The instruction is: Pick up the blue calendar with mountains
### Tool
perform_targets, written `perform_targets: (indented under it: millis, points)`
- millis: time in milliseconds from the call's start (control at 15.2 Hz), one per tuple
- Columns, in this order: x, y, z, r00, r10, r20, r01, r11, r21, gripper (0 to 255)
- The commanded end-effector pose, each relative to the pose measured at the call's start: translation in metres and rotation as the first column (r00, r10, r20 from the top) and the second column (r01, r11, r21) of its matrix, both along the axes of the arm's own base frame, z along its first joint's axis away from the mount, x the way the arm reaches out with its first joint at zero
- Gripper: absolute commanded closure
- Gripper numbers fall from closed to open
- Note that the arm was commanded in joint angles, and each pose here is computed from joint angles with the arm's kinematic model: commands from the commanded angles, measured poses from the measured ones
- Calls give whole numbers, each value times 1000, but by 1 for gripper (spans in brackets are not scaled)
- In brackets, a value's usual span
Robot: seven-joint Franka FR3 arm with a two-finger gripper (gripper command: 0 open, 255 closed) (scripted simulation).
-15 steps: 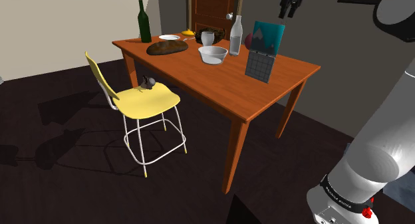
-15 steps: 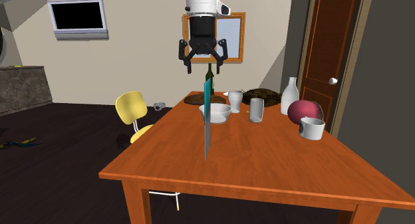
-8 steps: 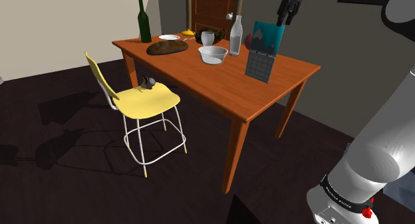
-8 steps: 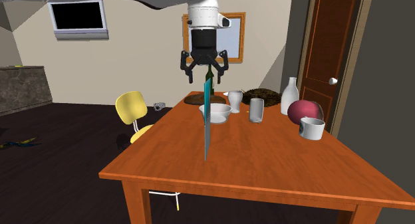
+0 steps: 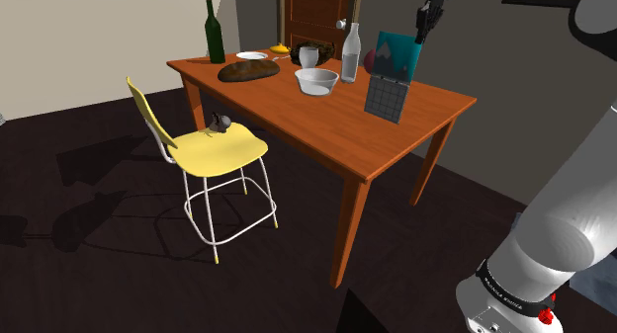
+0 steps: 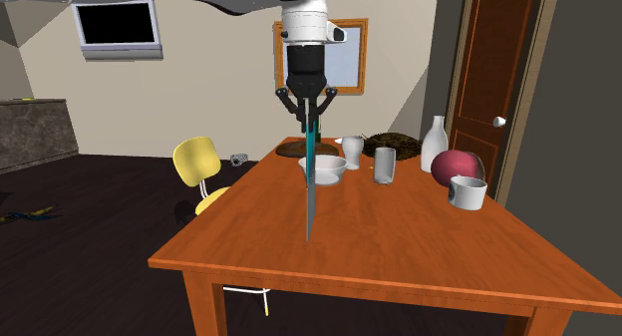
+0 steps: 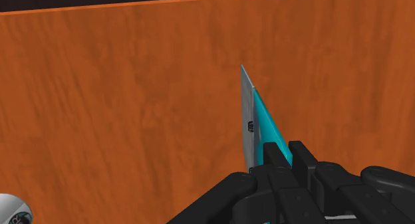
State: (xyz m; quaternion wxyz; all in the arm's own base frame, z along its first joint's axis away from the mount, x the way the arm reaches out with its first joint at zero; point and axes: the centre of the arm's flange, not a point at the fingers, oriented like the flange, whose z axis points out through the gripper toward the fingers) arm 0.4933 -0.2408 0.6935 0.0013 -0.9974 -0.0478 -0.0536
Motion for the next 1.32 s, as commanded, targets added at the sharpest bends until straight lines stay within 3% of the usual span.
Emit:
perform_targets:
  millis: [0,1254]
  points:
    - [0,0,0,1000,0,0,0,1000,0,255]
    - [0,0,79,1000,0,0,0,1000,0,255]
